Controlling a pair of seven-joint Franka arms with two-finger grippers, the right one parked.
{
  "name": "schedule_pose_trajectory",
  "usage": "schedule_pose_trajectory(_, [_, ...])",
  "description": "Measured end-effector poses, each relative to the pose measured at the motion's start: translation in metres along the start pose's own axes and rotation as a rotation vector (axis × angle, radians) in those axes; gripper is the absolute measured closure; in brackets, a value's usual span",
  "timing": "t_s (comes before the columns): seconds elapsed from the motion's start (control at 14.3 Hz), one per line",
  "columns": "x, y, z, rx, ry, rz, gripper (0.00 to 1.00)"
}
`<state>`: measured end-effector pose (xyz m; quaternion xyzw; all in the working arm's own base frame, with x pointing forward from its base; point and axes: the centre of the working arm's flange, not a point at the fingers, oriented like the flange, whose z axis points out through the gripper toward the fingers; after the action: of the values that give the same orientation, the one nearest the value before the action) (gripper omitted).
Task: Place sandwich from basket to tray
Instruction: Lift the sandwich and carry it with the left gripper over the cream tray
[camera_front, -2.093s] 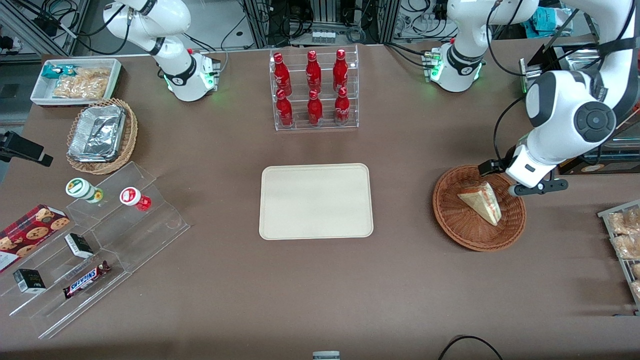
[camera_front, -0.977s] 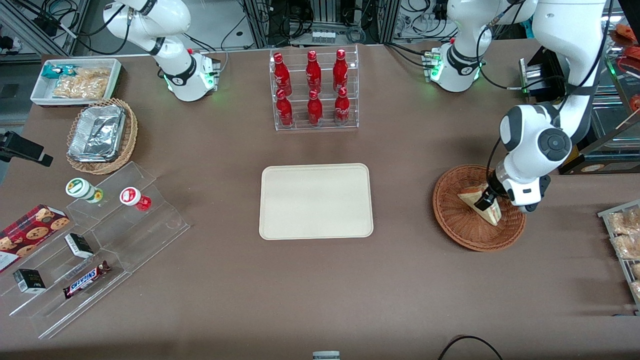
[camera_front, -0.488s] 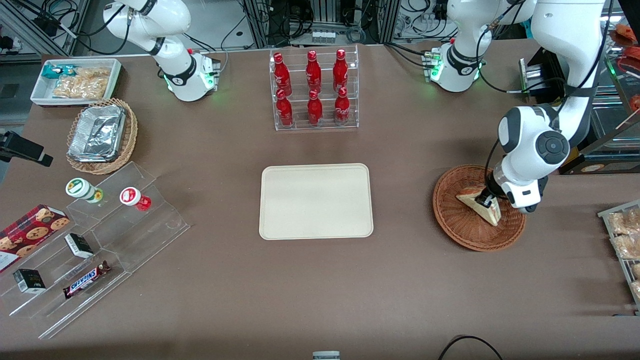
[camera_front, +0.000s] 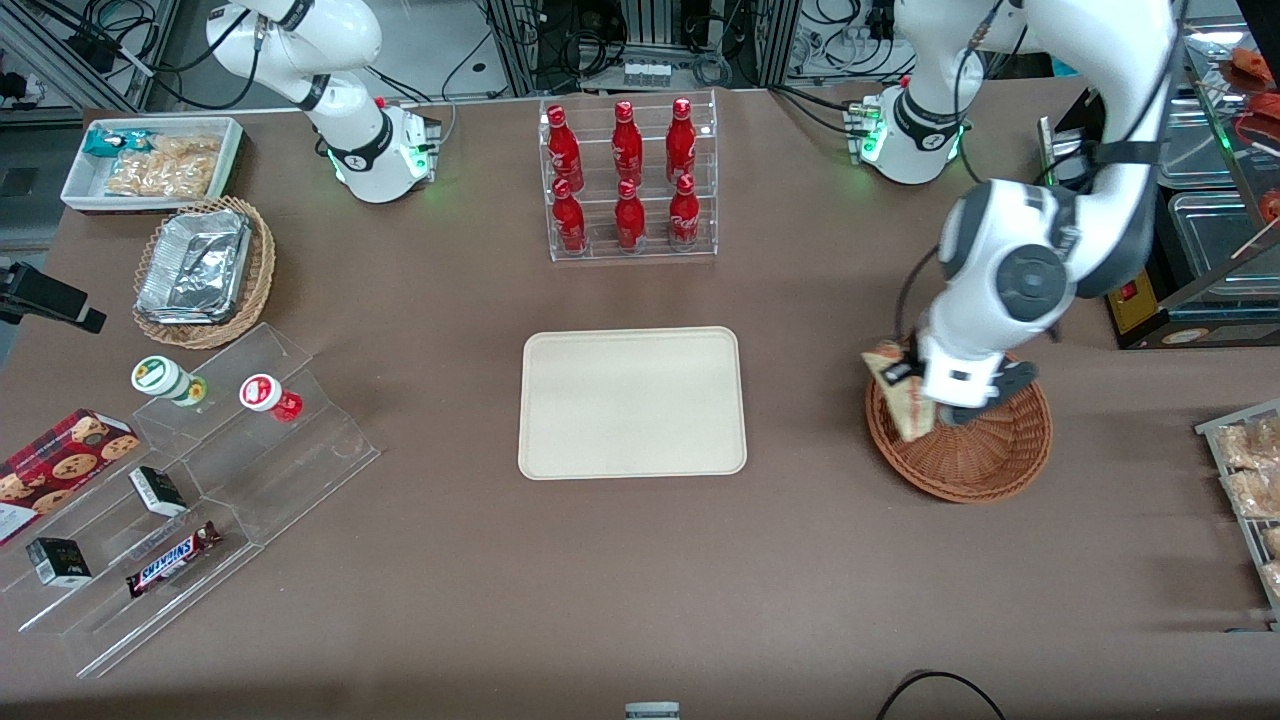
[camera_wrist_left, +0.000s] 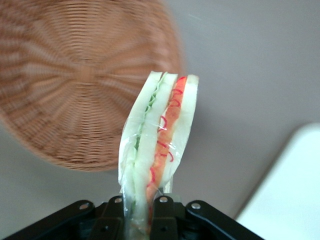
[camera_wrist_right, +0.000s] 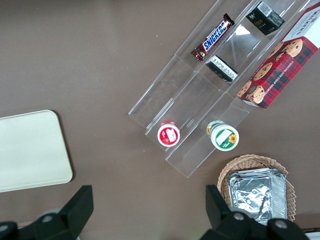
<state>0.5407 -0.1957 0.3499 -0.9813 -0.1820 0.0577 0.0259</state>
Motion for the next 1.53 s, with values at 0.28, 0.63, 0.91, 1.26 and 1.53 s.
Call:
schedule_pose_trajectory(0.28, [-0.027, 0.100, 0.007, -0.015, 0.023, 0.151, 0.85])
schedule_pose_trajectory(0.63, [-0.081, 0.218, 0.045, -0.024, 0.030, 0.131, 0.85])
schedule_pose_trajectory(0.91, [-0.120, 0.269, 0.066, -0.031, 0.034, 0.121, 0.85])
schedule_pose_trajectory(1.26, [-0.138, 0.301, 0.096, -0.036, 0.034, 0.127, 0.85])
schedule_pose_trajectory(1.53, [-0.133, 0.305, 0.113, -0.043, 0.037, 0.120, 0.74])
